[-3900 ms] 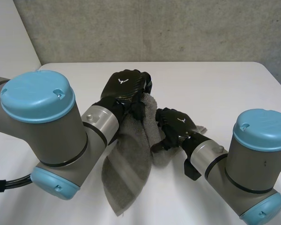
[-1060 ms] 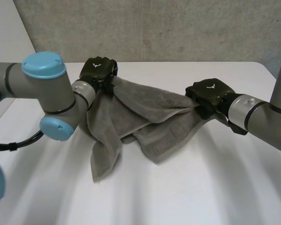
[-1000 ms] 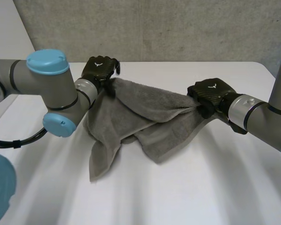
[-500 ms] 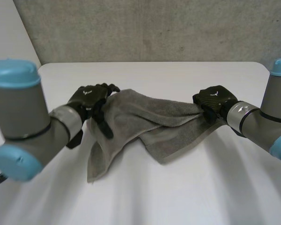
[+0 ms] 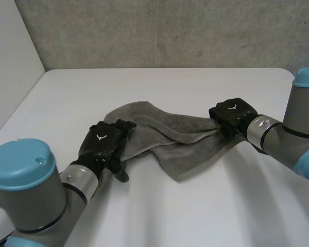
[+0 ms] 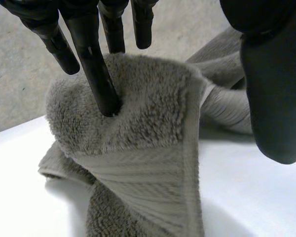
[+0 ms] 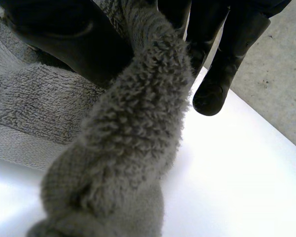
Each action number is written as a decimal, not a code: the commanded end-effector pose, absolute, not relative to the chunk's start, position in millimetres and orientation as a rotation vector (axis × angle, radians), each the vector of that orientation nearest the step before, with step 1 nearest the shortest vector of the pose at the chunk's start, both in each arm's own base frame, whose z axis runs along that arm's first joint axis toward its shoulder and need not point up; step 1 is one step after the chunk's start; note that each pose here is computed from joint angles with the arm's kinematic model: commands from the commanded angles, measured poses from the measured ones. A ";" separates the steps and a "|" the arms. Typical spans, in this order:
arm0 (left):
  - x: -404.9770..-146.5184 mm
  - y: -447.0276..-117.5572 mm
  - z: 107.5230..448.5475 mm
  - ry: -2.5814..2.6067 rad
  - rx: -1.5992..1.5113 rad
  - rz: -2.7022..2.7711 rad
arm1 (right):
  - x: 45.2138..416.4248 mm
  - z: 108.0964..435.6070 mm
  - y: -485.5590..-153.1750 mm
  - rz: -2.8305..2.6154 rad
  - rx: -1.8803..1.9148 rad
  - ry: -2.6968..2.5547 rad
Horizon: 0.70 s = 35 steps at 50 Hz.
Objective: Fold the towel.
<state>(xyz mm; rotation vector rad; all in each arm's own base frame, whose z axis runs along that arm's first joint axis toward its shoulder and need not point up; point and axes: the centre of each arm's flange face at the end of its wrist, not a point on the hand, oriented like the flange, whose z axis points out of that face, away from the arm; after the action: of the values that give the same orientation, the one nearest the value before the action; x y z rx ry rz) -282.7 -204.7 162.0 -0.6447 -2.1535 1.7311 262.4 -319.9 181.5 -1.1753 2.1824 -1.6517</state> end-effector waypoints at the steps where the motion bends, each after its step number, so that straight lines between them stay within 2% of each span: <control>1: -288.4 -227.8 151.9 -2.189 -0.687 1.805 | 262.0 180.7 -319.5 -1.648 -1.175 2.186; 9: -290.2 -247.7 171.9 -2.136 -0.752 2.013 | 259.1 195.0 -325.4 -1.716 -1.168 2.166; 11: -289.9 -255.9 195.1 -2.065 -0.756 2.125 | 258.6 222.8 -327.1 -1.824 -1.166 2.108; 12: -289.9 -256.0 195.3 -2.065 -0.756 2.125 | 258.6 222.9 -327.1 -1.825 -1.166 2.107; 13: -288.2 -258.5 212.3 -2.020 -0.743 2.188 | 258.2 241.9 -325.4 -1.889 -1.159 2.066; 14: -288.2 -258.5 212.5 -2.019 -0.743 2.188 | 258.1 242.1 -325.3 -1.890 -1.159 2.066; 16: -280.8 -264.3 251.7 -1.922 -0.692 2.319 | 254.0 288.9 -318.7 -2.050 -1.127 1.959; 17: -280.8 -264.3 251.9 -1.921 -0.691 2.320 | 254.0 289.1 -318.7 -2.051 -1.127 1.959; 19: -271.6 -266.0 292.9 -1.808 -0.614 2.436 | 244.4 337.2 -308.9 -2.216 -1.089 1.853; 20: -271.6 -266.0 293.1 -1.807 -0.613 2.436 | 244.4 337.4 -308.9 -2.217 -1.089 1.852; 21: -267.4 -264.2 315.0 -1.737 -0.576 2.493 | 238.0 354.9 -305.0 -2.277 -1.072 1.820; 22: -267.4 -264.1 315.2 -1.737 -0.576 2.493 | 237.9 355.1 -305.0 -2.278 -1.072 1.820; 24: -260.0 -258.0 352.2 -1.615 -0.526 2.578 | 227.3 376.3 -297.5 -2.325 -1.059 1.806; 25: -259.9 -257.9 352.4 -1.615 -0.526 2.578 | 227.3 376.4 -297.5 -2.325 -1.059 1.806; 27: -256.8 -247.3 381.3 -1.516 -0.525 2.616 | 219.4 393.0 -289.0 -2.325 -1.062 1.817; 33: -258.7 -240.0 398.6 -1.482 -0.589 2.583 | 214.1 391.5 -283.8 -2.228 -1.130 1.898; 35: -261.9 -246.6 391.6 -1.556 -0.644 2.520 | 218.0 364.4 -285.6 -2.062 -1.305 2.016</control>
<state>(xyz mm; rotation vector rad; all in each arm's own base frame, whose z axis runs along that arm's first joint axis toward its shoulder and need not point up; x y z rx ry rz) -257.5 -247.5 382.4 -0.5414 -1.5220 2.6045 219.2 -288.2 391.1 -1.0860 1.8349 -2.3039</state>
